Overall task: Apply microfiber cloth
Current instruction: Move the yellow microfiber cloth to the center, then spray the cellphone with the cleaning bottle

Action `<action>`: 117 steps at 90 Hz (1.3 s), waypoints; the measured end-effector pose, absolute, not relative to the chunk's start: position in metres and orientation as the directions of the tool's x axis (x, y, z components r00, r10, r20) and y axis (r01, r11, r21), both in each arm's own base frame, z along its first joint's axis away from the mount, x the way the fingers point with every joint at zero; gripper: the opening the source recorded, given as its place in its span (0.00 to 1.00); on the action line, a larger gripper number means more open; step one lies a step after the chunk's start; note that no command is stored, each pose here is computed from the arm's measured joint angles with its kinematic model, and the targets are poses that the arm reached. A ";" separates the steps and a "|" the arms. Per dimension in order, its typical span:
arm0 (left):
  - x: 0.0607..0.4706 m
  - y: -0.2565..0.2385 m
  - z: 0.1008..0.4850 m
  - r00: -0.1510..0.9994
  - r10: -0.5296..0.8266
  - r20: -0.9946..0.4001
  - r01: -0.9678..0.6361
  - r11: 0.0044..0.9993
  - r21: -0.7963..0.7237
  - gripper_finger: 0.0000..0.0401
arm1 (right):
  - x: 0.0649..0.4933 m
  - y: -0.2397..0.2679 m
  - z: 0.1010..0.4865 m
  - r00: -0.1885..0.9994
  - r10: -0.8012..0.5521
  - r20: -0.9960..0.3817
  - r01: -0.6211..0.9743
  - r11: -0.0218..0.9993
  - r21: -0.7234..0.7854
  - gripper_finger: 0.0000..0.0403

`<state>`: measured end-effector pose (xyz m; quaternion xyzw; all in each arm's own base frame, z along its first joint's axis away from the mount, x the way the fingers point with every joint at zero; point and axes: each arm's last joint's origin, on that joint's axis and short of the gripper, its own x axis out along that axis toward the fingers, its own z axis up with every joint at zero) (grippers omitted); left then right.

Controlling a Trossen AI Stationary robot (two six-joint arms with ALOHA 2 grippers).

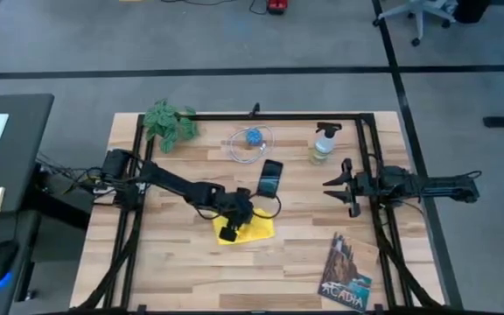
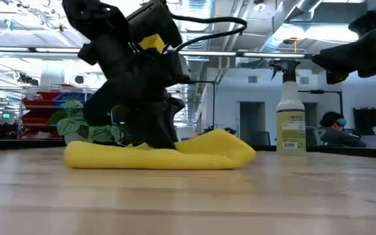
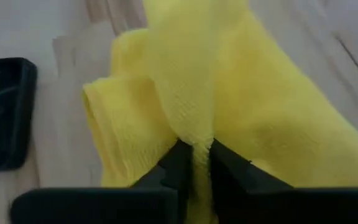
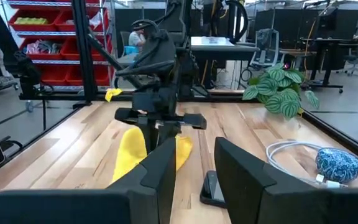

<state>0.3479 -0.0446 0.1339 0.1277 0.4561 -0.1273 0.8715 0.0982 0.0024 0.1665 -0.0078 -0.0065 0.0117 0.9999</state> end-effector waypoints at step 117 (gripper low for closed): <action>0.317 -0.059 0.203 0.716 0.169 -0.677 -0.176 0.983 0.060 0.48 | 0.106 0.009 0.199 0.992 0.093 0.085 -0.104 0.987 0.124 0.24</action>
